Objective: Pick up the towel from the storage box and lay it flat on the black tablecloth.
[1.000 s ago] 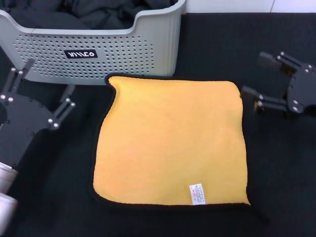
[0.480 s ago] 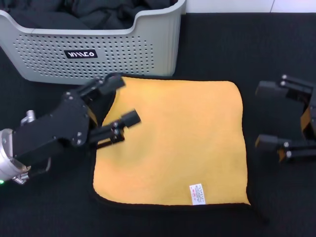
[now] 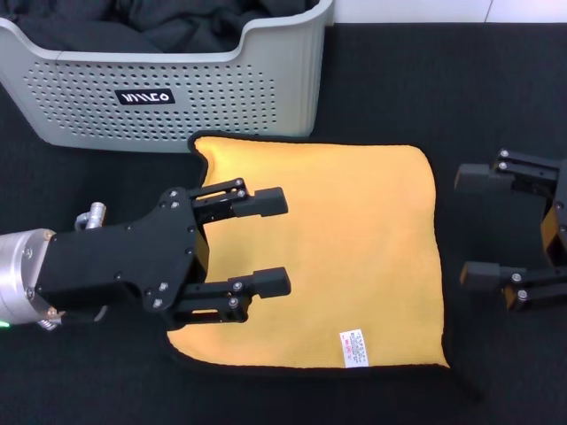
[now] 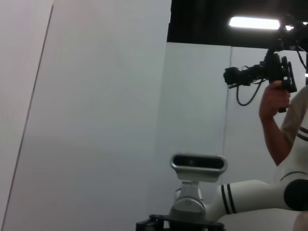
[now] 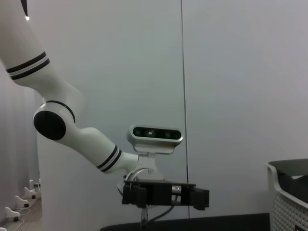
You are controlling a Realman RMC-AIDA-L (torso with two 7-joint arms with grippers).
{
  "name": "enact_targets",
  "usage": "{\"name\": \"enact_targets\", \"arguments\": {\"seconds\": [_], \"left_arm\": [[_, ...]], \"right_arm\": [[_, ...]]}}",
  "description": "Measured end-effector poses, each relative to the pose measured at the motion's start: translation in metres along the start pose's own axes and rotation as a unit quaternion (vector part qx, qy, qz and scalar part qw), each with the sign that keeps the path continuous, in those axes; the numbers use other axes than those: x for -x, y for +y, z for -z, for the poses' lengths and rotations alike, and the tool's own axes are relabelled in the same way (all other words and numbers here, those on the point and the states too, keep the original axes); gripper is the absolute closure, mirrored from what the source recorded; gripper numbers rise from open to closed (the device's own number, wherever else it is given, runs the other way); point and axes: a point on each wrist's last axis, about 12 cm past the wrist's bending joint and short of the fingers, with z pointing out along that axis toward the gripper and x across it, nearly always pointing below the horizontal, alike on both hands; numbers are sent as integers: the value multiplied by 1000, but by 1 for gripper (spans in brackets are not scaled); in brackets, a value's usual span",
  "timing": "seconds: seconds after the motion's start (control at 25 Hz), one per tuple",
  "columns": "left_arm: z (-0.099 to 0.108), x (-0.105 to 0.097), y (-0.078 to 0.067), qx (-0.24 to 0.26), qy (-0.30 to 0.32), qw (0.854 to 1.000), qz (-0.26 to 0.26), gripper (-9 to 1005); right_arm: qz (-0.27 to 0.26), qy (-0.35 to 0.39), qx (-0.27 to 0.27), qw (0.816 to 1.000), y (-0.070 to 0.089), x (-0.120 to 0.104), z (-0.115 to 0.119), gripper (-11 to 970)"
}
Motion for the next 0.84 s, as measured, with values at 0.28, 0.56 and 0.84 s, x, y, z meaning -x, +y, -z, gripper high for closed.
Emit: {"name": "enact_targets", "arguments": {"seconds": [0.28, 0.56, 0.84], "left_arm": [[-4, 2, 4, -16, 13, 1000, 8, 259], [-5, 2, 3, -17, 12, 1000, 7, 263], [-5, 1, 3, -13, 10, 1000, 8, 263]], "right_arm": [[-2, 2, 2, 1000, -2, -1, -3, 75], [-7, 10, 4, 1000, 0, -6, -6, 74], [-7, 8, 5, 1000, 1, -7, -9, 74]]}}
